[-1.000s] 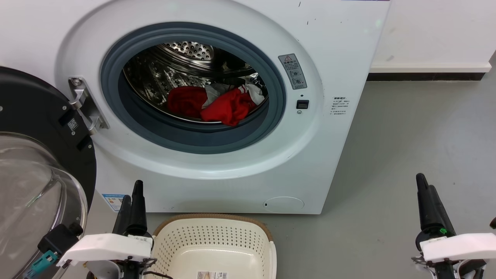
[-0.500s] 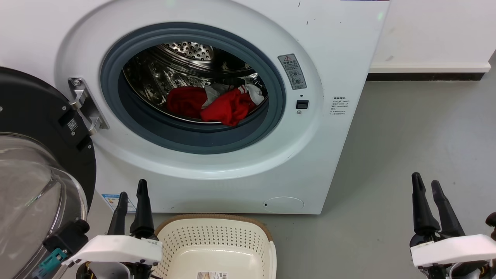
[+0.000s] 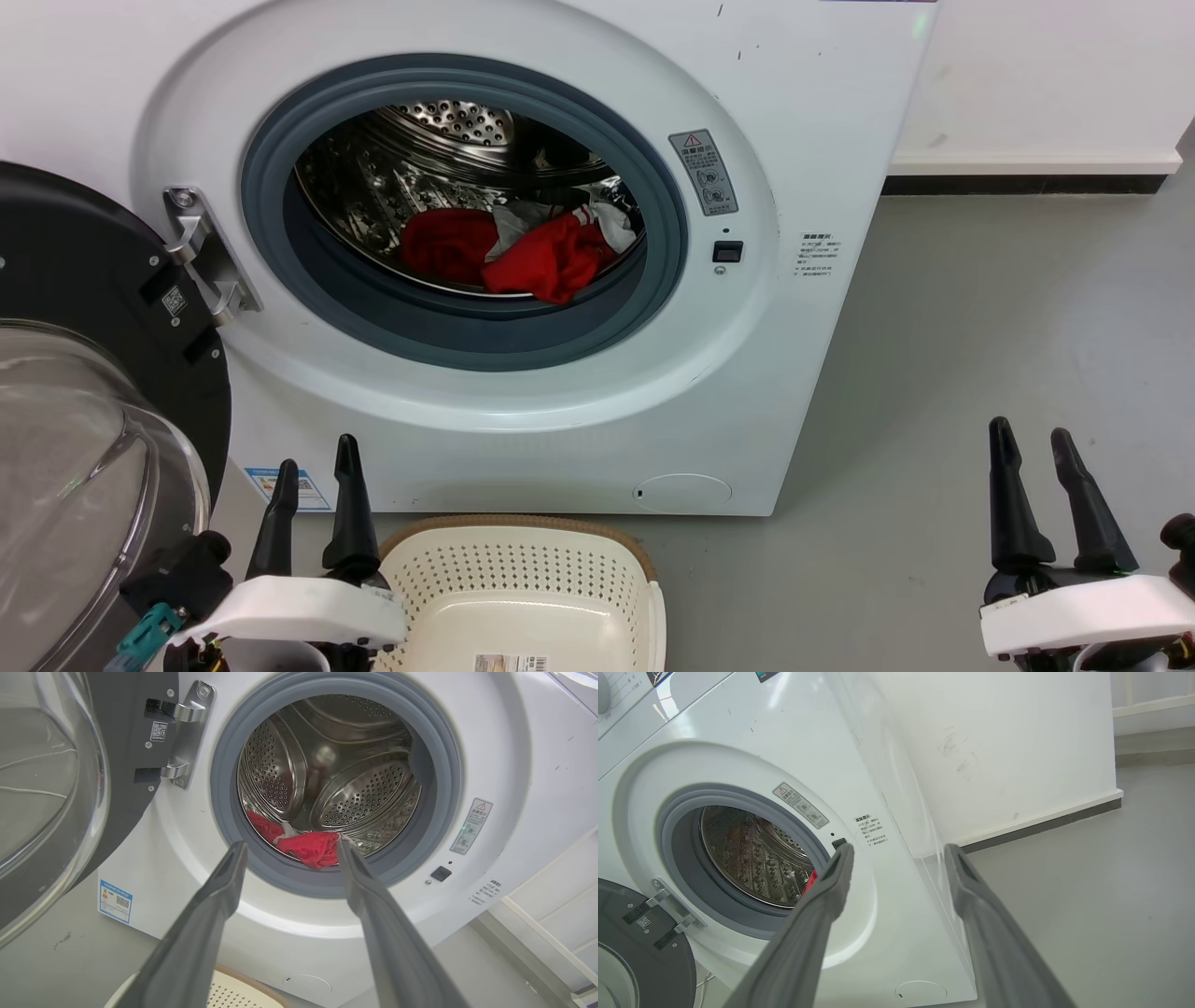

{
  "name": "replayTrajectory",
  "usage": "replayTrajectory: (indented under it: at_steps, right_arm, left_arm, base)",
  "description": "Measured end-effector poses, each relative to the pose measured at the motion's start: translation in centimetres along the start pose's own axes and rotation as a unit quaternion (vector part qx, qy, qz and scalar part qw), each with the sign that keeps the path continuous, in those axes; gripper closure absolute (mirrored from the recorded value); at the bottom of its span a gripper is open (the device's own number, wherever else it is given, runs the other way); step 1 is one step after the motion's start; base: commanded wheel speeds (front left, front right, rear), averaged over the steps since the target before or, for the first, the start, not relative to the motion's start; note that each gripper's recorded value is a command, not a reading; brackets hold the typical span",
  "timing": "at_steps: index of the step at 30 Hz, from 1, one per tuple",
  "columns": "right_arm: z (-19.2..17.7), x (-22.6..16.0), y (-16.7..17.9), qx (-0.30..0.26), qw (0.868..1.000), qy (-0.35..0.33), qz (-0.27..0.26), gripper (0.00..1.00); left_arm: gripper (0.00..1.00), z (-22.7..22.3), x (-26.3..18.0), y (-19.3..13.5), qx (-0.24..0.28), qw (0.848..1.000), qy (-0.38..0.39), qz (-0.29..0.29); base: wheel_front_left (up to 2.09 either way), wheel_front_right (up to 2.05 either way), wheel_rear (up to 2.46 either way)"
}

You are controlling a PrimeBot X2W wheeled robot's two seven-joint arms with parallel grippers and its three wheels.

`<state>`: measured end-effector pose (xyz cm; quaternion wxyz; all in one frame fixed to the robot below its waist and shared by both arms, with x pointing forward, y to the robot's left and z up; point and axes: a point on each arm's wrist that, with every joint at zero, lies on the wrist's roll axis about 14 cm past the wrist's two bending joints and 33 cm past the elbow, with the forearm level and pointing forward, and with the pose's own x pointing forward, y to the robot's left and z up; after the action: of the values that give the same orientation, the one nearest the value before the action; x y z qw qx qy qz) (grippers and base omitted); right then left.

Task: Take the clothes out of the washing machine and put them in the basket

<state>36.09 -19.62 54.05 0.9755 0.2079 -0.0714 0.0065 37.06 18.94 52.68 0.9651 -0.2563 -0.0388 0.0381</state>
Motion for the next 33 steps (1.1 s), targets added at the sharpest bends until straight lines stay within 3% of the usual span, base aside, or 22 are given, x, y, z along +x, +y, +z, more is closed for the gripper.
replayTrajectory:
  at_steps: [33]
  right_arm:
    - [0.2, -1.0, 1.6, -0.182, 0.982, -0.014, 0.042, 0.0]
  left_arm:
    - [0.0, 0.2, -0.9, -0.7, 0.164, 0.986, -0.031, -0.019]
  base:
    - [0.0, 0.0, 0.0]
